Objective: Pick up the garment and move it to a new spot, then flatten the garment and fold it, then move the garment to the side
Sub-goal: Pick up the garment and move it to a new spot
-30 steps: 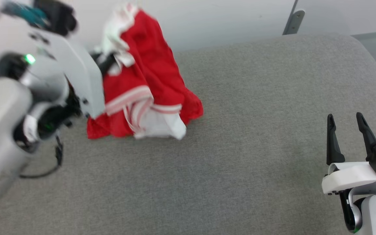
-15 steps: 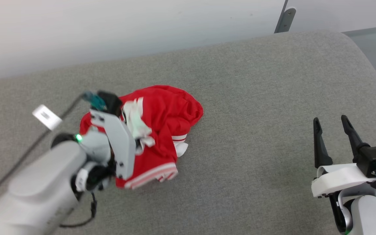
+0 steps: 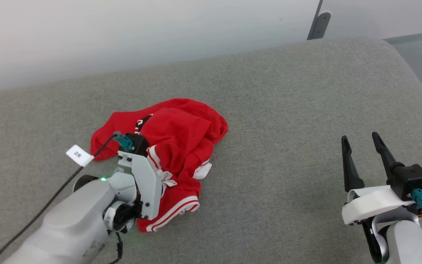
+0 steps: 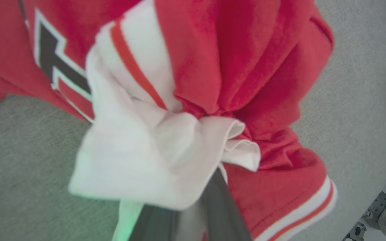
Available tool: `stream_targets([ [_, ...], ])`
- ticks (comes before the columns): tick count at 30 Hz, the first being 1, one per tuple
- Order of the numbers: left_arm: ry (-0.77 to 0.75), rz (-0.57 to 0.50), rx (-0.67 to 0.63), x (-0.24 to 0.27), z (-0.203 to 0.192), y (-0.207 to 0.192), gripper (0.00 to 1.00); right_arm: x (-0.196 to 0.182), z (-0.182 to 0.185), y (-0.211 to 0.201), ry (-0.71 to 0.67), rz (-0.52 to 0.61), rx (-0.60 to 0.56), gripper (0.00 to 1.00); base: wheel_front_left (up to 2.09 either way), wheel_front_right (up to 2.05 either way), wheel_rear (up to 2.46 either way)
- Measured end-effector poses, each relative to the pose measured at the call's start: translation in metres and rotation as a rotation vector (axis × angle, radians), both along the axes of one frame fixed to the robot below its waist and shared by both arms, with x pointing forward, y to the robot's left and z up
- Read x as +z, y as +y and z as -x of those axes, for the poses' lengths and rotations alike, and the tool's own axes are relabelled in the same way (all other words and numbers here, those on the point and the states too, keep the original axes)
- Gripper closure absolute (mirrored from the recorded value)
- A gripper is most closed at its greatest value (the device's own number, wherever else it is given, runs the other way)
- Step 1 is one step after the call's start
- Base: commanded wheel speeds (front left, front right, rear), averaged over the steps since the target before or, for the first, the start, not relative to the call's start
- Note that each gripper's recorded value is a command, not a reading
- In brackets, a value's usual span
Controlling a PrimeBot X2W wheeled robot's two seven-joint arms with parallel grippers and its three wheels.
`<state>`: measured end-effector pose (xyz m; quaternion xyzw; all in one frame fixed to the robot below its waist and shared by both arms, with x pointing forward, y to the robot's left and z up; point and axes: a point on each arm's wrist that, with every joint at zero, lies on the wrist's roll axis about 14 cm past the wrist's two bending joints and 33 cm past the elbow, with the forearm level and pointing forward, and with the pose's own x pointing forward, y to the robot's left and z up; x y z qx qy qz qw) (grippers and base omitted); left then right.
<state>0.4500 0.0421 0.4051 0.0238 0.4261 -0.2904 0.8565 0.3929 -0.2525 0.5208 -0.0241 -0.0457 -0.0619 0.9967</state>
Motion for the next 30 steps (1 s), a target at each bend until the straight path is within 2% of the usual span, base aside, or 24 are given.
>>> stream_targets([
  [2, -0.005, 0.013, -0.001, 0.001, 0.0, -0.002, 0.62, 0.001, 0.0, 0.002, -0.002, 0.002, 0.006, 0.0, 0.0, 0.0, 0.0],
  [3, -0.004, 0.015, -0.003, 0.002, 0.001, -0.002, 0.52, 0.001, 0.0, 0.003, -0.003, 0.002, 0.007, 0.0, 0.0, 0.0, 0.0],
  [4, -0.006, 0.016, -0.008, 0.003, 0.001, -0.002, 0.31, 0.002, 0.0, 0.003, -0.005, 0.002, 0.008, 0.0, 0.0, 0.0, 0.0],
  [5, -0.015, 0.019, -0.011, 0.005, 0.001, -0.002, 0.0, 0.003, 0.001, 0.003, -0.007, 0.004, 0.01, 0.0, 0.0, 0.0, 0.0],
  [12, -0.107, 0.079, 0.003, 0.034, -0.004, 0.002, 0.0, 0.011, 0.004, 0.009, -0.029, 0.01, 0.026, 0.0, 0.0, 0.0, 0.0],
  [19, -0.307, 0.177, 0.067, 0.083, -0.014, 0.02, 0.0, 0.017, 0.006, 0.02, -0.05, 0.015, 0.053, 0.0, 0.0, 0.0, 0.0],
  [30, -0.643, 0.254, 0.266, 0.138, -0.008, 0.108, 0.0, 0.024, 0.005, 0.04, -0.076, 0.021, 0.104, 0.0, 0.0, 0.0, 0.0],
])
